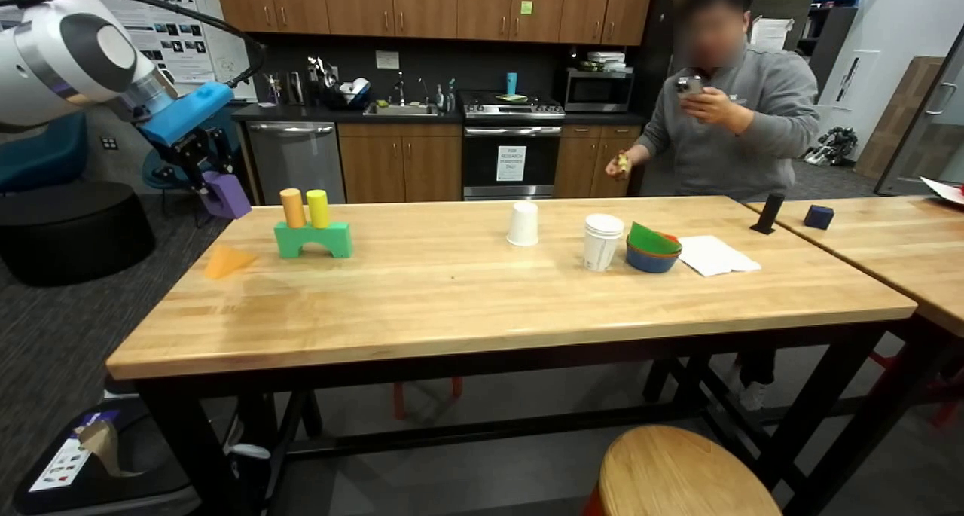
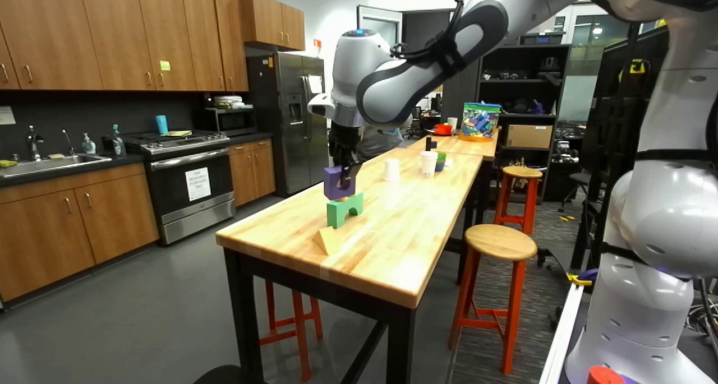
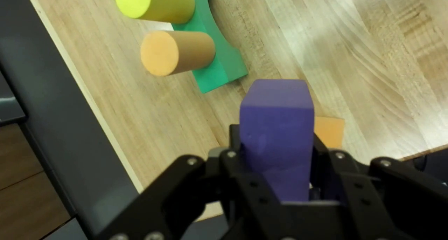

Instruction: Put the purple block on the tower of blocks

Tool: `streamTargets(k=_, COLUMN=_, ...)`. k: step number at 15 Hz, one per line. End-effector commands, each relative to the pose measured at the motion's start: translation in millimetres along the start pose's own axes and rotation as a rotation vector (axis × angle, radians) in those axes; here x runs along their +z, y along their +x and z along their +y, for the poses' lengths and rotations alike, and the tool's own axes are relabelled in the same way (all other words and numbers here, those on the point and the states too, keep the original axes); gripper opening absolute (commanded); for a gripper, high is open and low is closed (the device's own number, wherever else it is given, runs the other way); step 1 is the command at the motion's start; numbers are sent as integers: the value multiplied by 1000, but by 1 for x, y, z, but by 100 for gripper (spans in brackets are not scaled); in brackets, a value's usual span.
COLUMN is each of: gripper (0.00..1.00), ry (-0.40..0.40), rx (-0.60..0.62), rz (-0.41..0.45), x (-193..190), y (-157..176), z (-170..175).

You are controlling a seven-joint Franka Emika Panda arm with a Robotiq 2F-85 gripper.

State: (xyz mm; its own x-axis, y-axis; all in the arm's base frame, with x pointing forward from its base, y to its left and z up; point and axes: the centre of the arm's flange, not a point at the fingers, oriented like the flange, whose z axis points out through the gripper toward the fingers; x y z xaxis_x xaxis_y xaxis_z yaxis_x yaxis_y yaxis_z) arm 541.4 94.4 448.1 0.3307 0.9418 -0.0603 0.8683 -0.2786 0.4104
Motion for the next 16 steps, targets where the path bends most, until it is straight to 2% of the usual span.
streamTargets(k=1, gripper=17, ry=12, rx=-50, rz=19, x=5, y=-4, z=11)
streamTargets(k=3, gripper=17, ry=5, rx=-56, rz=23, x=5, y=-4, z=12)
streamTargets(k=6, gripper=17, ry=21, rx=71, rz=44, x=-6, y=-7, z=16)
streamTargets(k=10, gripper=17, ry=16, rx=137, rz=76, x=-12, y=-13, z=21)
streamTargets(k=11, gripper=65, ry=17, rx=150, rz=73, x=-13, y=-13, z=22)
streamTargets(k=12, gripper=17, ry=21, rx=161, rz=80, x=-14, y=-14, z=22)
streamTargets(k=13, gripper=19, ry=18, rx=168, rz=85, x=-14, y=-15, z=22)
streamTargets(k=16, gripper=16, ry=19, rx=182, rz=101, x=-17, y=-15, z=22)
